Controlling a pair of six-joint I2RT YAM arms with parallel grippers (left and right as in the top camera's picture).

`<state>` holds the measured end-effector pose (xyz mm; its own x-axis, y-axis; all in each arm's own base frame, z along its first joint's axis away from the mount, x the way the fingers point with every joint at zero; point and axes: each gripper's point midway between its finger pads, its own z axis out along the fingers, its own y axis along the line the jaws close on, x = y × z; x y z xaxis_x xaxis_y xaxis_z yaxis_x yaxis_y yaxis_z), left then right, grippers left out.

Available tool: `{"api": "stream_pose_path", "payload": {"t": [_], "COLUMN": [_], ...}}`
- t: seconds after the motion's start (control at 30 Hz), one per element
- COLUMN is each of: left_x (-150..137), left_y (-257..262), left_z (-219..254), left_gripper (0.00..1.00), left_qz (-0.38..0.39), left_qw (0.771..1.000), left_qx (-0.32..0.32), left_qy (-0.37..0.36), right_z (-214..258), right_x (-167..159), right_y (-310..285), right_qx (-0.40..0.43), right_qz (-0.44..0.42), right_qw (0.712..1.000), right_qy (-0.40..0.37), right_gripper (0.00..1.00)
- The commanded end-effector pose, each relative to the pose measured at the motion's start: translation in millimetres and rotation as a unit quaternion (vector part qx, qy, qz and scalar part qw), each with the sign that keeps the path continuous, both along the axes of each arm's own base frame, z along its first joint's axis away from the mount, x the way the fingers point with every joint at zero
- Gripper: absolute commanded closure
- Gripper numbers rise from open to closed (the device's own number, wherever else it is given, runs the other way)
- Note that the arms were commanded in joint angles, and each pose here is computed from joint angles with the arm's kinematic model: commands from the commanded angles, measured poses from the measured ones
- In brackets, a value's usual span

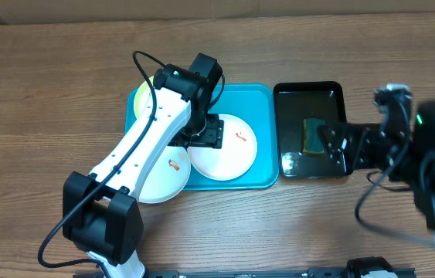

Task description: Clean dirty plates on tray and stack at the side

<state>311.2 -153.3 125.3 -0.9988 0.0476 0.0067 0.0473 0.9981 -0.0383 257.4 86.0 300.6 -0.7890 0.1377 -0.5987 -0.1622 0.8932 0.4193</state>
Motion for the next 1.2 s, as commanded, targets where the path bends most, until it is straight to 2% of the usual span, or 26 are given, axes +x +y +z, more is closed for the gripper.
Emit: {"api": "stream_pose_path", "payload": {"t": [0.0, 0.07, 0.27, 0.33, 0.5, 0.67, 0.93, 1.17], "left_x": [6.9, 7.3, 2.9, 5.4, 11.1, 14.0, 24.2, 41.0], "left_y": [13.6, 14.8, 18.3, 21.3, 29.2, 33.8, 28.4, 21.6], "left_z": [-4.7, -8.6, -34.9, -45.5, -63.3, -84.6, -113.7, -117.6], "left_gripper": [0.38, 0.45, 0.36, 0.36, 0.39, 0.39, 0.46, 0.60], "left_qz": [0.018, 0.019, 0.019, 0.025, 0.039, 0.047, 0.046, 0.048], "left_qw": [0.999, 0.999, 0.998, 0.998, 0.998, 0.997, 0.997, 0.998], "left_qx": [0.041, 0.046, 0.057, 0.057, 0.056, 0.059, 0.052, 0.038], "left_qy": [-0.013, -0.009, 0.014, 0.014, 0.015, 0.020, 0.011, -0.019], "right_z": [3.4, -16.2, -64.8, -81.6, -116.4, -137.9, -154.4, -169.6], "right_x": [2.2, 9.1, 26.1, 34.0, 46.4, 53.6, 62.5, 60.7], "right_y": [17.9, 10.7, 1.4, -8.3, -30.5, -31.3, -45.6, -45.9], "right_qx": [0.033, 0.013, -0.020, -0.042, -0.093, -0.102, -0.143, -0.146], "right_qz": [0.049, 0.031, 0.011, -0.018, -0.077, -0.076, -0.095, -0.093], "right_qw": [0.998, 0.997, 0.987, 0.981, 0.963, 0.954, 0.945, 0.940], "right_qy": [0.027, 0.065, 0.159, 0.187, 0.242, 0.271, 0.279, 0.294], "right_gripper": [0.00, 0.03, 0.20, 0.23, 0.26, 0.30, 0.36, 0.36]}}
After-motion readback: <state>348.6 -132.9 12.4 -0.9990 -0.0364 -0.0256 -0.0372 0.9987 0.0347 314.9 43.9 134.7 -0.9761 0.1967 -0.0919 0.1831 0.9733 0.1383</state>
